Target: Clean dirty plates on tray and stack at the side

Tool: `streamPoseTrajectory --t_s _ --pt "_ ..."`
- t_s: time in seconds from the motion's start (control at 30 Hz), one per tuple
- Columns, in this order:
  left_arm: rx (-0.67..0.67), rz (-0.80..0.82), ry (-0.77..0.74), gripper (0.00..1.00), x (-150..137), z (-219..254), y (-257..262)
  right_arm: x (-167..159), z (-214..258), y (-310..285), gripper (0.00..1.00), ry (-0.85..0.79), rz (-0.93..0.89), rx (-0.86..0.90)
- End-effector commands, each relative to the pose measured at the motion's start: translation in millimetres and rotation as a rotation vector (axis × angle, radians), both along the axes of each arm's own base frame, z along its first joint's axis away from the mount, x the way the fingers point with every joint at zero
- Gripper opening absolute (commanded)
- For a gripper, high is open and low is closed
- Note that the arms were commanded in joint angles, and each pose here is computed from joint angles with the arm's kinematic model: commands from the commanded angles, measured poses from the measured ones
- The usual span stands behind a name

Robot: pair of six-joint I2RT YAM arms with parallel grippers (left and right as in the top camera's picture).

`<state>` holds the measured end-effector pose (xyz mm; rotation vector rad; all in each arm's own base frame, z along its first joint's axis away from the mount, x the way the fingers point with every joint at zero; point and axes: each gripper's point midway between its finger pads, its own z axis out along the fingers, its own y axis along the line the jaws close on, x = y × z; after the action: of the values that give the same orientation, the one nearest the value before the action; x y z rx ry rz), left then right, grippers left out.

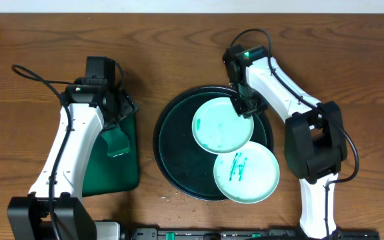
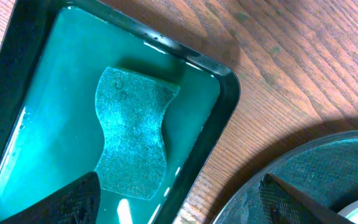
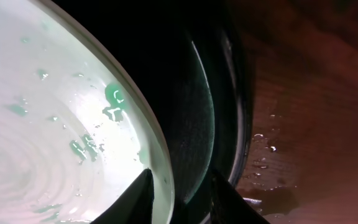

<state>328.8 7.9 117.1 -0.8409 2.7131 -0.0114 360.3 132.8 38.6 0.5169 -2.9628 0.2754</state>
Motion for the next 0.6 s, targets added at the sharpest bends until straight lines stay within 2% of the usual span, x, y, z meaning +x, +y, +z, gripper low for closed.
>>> streamPoseTrajectory --t_s 0.0,0.1,0.33,0.57 --pt "0.003 -0.001 -0.011 0.82 2.4 5.0 1.9 0.6 -3.6 -2.9 0.25 0.007 0.006 0.002" --pt "0.003 -0.001 -0.011 0.82 2.5 5.1 1.9 0.6 -3.6 -2.9 0.22 0.007 0.006 0.002" --pt "0.003 -0.001 -0.012 0.82 2.7 5.1 1.8 1.0 -3.7 -2.2 0.02 0.004 0.004 0.003" --pt "0.003 -0.001 -0.012 0.82 2.8 5.1 1.8 0.8 -3.7 -2.3 0.01 0.005 0.003 0.002"
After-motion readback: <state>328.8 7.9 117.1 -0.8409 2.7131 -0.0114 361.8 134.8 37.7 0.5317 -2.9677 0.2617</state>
